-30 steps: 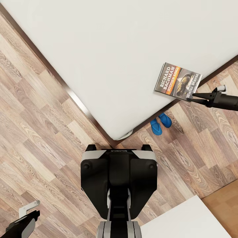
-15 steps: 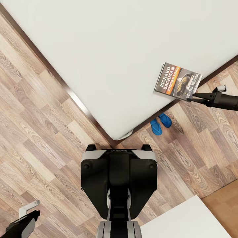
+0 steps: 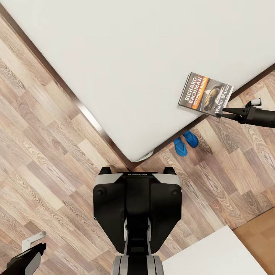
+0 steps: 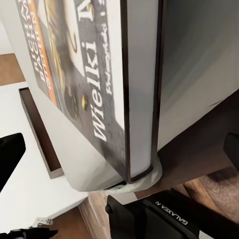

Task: In the bedroom, move the book from the bed onto either nightstand, and place the two sandals side by side next to the bed.

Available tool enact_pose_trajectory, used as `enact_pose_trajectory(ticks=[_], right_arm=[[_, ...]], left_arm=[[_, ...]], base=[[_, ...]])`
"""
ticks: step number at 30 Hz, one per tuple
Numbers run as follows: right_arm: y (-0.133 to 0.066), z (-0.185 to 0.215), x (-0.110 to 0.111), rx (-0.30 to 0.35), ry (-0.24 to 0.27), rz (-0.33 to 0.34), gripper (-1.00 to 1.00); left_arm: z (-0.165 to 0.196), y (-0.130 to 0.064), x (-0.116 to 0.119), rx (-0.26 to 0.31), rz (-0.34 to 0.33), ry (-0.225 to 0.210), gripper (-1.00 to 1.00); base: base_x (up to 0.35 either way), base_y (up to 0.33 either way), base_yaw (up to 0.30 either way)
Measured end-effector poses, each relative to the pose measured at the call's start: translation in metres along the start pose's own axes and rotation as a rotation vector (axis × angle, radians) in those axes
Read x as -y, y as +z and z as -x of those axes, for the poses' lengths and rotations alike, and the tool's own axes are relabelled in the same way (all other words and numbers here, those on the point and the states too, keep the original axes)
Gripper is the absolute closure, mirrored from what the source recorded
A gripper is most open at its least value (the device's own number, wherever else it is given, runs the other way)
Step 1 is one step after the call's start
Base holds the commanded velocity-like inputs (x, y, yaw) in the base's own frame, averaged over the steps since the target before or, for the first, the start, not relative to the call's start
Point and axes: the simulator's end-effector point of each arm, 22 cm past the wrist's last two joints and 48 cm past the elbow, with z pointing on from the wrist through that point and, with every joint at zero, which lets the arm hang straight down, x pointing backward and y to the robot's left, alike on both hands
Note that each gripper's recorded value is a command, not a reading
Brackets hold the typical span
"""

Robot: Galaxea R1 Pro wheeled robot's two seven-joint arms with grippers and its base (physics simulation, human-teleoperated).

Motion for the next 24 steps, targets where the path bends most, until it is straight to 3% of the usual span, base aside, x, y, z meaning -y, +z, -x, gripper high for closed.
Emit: enact_pose_trajectory(ticks=[24], right_arm=[[0.0082, -0.0004, -0.0037, -0.004, -0.029, 0.015, -1.00]], left_arm=[[-0.0003, -0.0001, 0.0003, -0.001, 0.000, 0.000, -1.00]], base=[[0.000, 0.000, 0.000]])
